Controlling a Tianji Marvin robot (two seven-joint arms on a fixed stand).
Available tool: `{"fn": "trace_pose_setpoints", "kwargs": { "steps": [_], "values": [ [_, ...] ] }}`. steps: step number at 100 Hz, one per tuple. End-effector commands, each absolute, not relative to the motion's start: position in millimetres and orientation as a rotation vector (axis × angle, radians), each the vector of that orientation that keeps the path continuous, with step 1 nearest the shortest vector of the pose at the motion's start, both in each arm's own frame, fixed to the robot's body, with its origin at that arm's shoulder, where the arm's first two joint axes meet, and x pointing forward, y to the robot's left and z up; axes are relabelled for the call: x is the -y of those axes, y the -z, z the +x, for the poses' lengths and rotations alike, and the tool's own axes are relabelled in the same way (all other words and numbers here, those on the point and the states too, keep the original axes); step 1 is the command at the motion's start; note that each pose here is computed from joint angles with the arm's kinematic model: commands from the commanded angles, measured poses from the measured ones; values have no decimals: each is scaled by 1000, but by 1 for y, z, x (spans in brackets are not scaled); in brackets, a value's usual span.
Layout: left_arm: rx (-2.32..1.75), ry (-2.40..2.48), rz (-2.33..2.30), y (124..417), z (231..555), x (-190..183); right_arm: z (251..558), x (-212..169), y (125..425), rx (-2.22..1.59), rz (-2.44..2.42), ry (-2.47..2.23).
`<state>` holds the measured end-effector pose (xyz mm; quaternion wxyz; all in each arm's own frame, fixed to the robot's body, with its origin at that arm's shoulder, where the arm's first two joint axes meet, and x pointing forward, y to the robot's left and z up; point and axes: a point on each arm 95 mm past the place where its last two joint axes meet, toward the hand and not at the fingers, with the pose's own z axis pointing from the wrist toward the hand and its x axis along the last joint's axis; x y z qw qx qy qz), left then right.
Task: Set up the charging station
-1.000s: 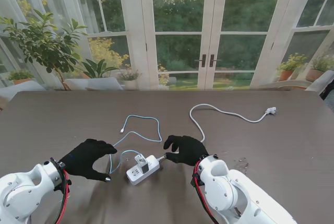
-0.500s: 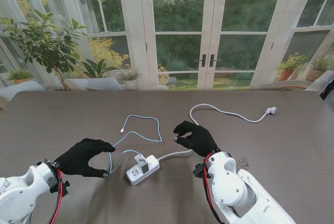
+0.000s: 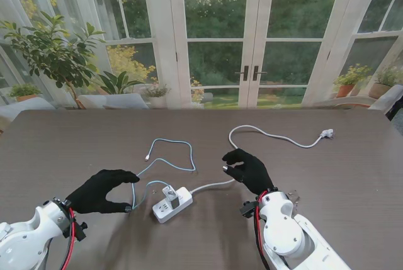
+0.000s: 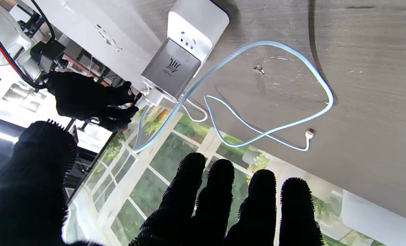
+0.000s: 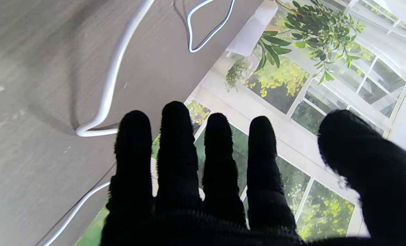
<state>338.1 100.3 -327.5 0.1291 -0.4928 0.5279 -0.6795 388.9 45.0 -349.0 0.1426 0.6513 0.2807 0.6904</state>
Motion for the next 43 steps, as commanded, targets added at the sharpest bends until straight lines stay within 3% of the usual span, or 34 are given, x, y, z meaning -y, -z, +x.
{"fn": "trace_pose_setpoints", "kwargs": {
  "steps": [1,43],
  "values": [
    [-1552,1972,-1455,335,334,-98,383,-46,358,-818,1906,-1989],
    [-1496,2003,-1494,344,327,-96,383,-42,361,-839,1892,-2011]
  ]
}}
